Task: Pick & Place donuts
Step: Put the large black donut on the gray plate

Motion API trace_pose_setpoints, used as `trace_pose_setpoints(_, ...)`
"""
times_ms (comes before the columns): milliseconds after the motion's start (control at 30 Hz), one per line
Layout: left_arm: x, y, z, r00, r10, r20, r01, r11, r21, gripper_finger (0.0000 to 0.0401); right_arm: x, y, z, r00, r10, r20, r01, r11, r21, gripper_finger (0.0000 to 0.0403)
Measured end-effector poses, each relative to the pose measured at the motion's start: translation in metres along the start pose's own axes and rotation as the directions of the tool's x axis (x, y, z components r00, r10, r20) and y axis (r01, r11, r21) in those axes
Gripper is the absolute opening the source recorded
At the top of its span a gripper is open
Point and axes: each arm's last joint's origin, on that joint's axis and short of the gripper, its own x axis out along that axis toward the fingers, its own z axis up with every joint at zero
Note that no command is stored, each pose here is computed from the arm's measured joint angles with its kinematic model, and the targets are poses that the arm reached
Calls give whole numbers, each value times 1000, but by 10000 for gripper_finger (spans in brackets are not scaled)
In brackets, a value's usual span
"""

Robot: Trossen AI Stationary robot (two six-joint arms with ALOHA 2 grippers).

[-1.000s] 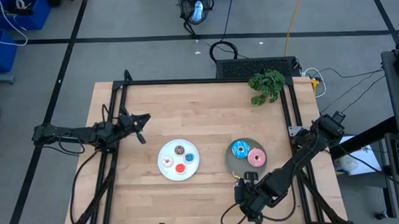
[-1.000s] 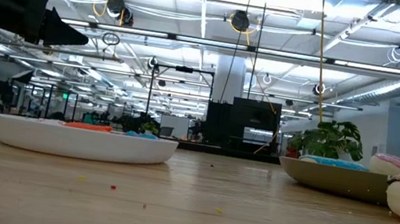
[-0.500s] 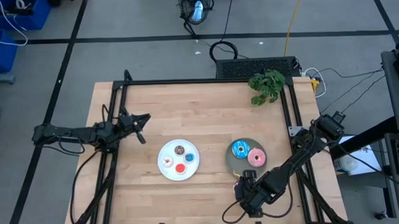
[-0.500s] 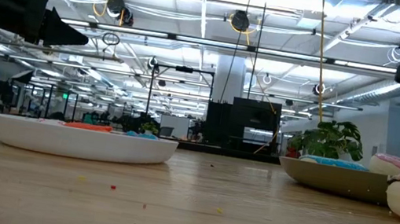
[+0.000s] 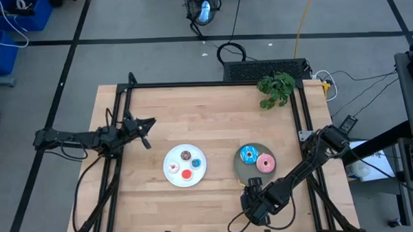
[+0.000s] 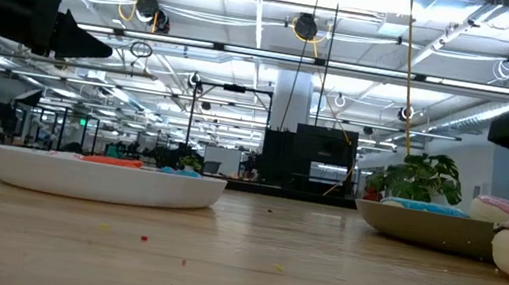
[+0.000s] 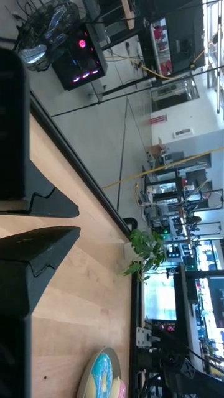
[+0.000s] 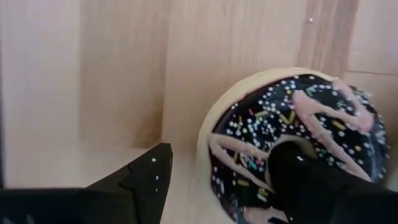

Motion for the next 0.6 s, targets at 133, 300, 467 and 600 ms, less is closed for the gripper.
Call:
trace_pose_setpoints(133,0,0,0,1000,0,0,0,1000,0,42,7,1,0,1000,-12,-15,12,1000,-4,242)
trace_pose_setpoints(300,0,0,0,1000,0,0,0,1000,-1,42,10,0,0,1000,-11,-25,10,1000,-4,224)
trace_pose_setpoints(467,0,0,0,1000,0,1,0,1000,-1,42,9,-3,2,1000,-18,-17,18,999,30,170)
trace_pose_setpoints(600,0,0,0,1000,0,1,0,1000,-1,42,4,-6,7,1000,-16,-12,16,999,36,104)
